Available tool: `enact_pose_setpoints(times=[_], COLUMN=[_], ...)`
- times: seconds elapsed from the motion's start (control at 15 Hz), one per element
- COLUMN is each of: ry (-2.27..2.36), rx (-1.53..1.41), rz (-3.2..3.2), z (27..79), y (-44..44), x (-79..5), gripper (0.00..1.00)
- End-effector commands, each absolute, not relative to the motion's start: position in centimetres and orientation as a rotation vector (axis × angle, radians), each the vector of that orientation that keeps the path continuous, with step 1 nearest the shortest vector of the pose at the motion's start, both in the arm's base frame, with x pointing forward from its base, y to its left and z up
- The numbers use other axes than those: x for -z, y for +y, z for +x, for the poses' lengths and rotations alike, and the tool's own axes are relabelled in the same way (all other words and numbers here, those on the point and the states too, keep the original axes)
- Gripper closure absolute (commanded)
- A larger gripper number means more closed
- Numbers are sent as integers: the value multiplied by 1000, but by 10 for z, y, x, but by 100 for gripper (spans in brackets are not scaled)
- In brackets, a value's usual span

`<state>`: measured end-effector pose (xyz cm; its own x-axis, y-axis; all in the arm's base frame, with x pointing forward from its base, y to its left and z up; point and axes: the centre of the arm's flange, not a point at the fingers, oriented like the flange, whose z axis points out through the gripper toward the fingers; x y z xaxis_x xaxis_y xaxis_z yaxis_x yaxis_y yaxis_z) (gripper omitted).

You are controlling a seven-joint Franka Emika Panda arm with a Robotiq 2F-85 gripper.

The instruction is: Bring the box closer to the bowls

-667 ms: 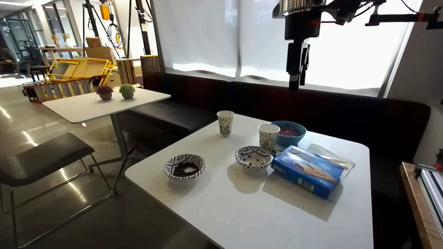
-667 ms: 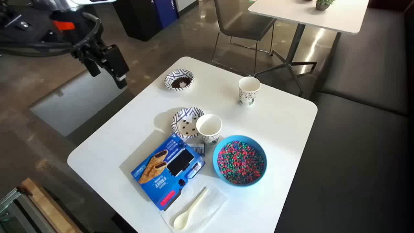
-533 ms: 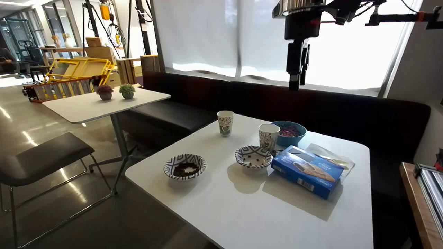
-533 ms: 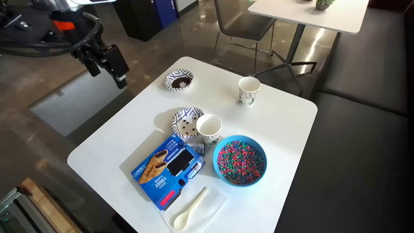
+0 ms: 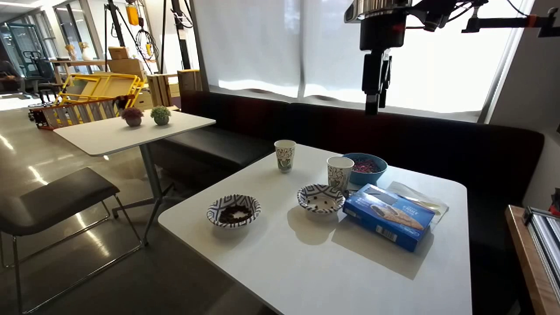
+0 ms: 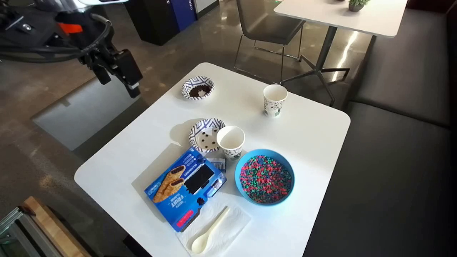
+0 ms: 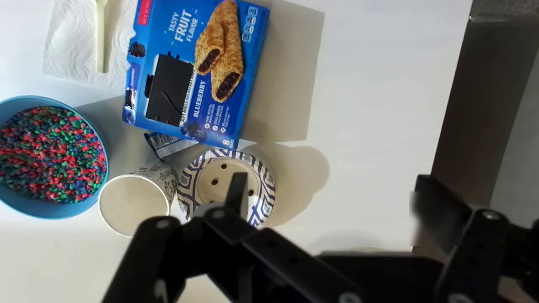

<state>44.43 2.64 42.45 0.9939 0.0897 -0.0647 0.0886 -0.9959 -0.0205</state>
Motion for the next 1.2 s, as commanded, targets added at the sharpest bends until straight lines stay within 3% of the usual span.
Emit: enact_pose_setpoints(times=[0.0,0.8,1.13], ry=[-140,-131,0], rx=[-103,-120,-181], rz=[-3119,-3115,-3057], z=[444,446,483], y=[26,24,-34], x=[-425,-423,-424], gripper=[0,0,0])
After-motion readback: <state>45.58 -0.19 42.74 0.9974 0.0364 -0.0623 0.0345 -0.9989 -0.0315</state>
